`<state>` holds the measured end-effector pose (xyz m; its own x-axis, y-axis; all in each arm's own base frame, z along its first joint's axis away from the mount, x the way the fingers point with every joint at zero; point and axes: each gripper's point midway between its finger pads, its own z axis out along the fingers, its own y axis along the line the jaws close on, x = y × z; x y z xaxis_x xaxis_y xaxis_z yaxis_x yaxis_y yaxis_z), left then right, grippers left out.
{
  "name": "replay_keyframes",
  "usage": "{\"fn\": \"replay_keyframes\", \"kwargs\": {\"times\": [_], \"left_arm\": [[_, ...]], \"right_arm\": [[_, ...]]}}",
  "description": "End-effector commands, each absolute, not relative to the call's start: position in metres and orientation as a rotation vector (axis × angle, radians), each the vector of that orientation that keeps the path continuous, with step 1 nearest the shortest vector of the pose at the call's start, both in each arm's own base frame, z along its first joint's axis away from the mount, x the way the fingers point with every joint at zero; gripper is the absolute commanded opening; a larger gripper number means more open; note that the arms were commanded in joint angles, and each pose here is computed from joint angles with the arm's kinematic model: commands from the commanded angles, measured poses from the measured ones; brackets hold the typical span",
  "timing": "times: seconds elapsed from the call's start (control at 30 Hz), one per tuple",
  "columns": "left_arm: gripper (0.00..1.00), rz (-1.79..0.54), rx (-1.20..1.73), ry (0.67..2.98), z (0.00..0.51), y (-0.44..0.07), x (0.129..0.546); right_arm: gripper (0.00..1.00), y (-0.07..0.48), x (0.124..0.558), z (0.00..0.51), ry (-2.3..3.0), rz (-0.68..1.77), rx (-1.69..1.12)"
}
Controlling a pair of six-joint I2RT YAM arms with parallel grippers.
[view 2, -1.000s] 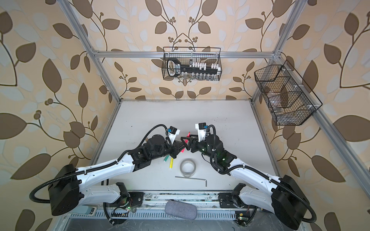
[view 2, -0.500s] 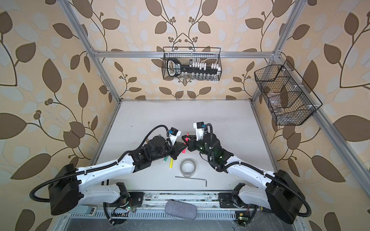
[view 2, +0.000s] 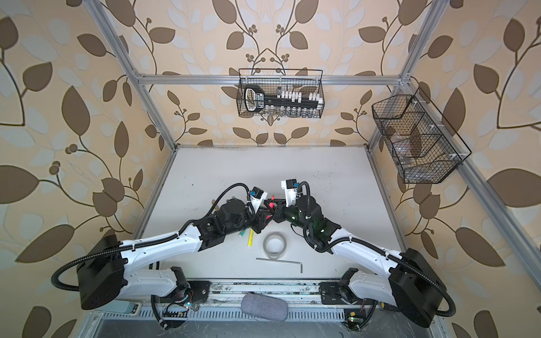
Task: Insert the pens into the pen caps
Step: 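Open the right gripper and move it away toward the clear plastic caps, then lower the right gripper over a clear plastic cap and close on it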
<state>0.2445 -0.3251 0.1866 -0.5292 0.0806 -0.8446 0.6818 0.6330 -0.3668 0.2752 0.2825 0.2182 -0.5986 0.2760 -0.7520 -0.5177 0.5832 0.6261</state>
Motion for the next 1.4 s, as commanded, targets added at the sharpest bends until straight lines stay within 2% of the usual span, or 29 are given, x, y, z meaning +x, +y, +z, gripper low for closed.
{"fn": "replay_keyframes", "kwargs": {"times": [0.0, 0.07, 0.13, 0.27, 0.37, 0.6, 0.8, 1.2, 1.37], "left_arm": [[0.21, -0.918, 0.614, 1.906, 0.209, -0.334, 0.246], [0.04, -0.916, 0.607, 1.904, 0.209, -0.333, 0.246], [0.0, -0.906, 0.592, 1.903, 0.21, -0.332, 0.248], [0.0, -0.842, 0.511, 1.912, 0.208, -0.319, 0.257], [0.0, -0.771, 0.423, 1.917, 0.211, -0.303, 0.265], [0.0, -0.587, 0.164, 1.935, 0.22, -0.251, 0.279], [0.0, -0.593, 0.1, 1.931, 0.235, -0.235, 0.272], [0.0, -0.598, 0.067, 1.964, 0.235, -0.231, 0.269], [0.0, -0.585, 0.063, 1.963, 0.235, -0.23, 0.27]], "right_arm": [[0.0, 0.286, 0.273, 0.236, 1.865, 1.156, -0.202], [0.0, 0.287, 0.273, 0.236, 1.867, 1.162, -0.203], [0.03, 0.287, 0.272, 0.236, 1.87, 1.161, -0.207], [0.39, 0.272, 0.279, 0.237, 1.873, 1.071, -0.173], [0.51, 0.244, 0.289, 0.237, 1.883, 0.954, -0.084], [0.55, 0.149, 0.313, 0.215, 1.982, 0.547, 0.24], [0.54, 0.105, 0.312, 0.144, 2.265, 0.332, 0.286], [0.62, 0.099, 0.299, 0.053, 2.602, 0.164, 0.18], [0.62, 0.1, 0.295, 0.053, 2.602, 0.149, 0.174]]}}
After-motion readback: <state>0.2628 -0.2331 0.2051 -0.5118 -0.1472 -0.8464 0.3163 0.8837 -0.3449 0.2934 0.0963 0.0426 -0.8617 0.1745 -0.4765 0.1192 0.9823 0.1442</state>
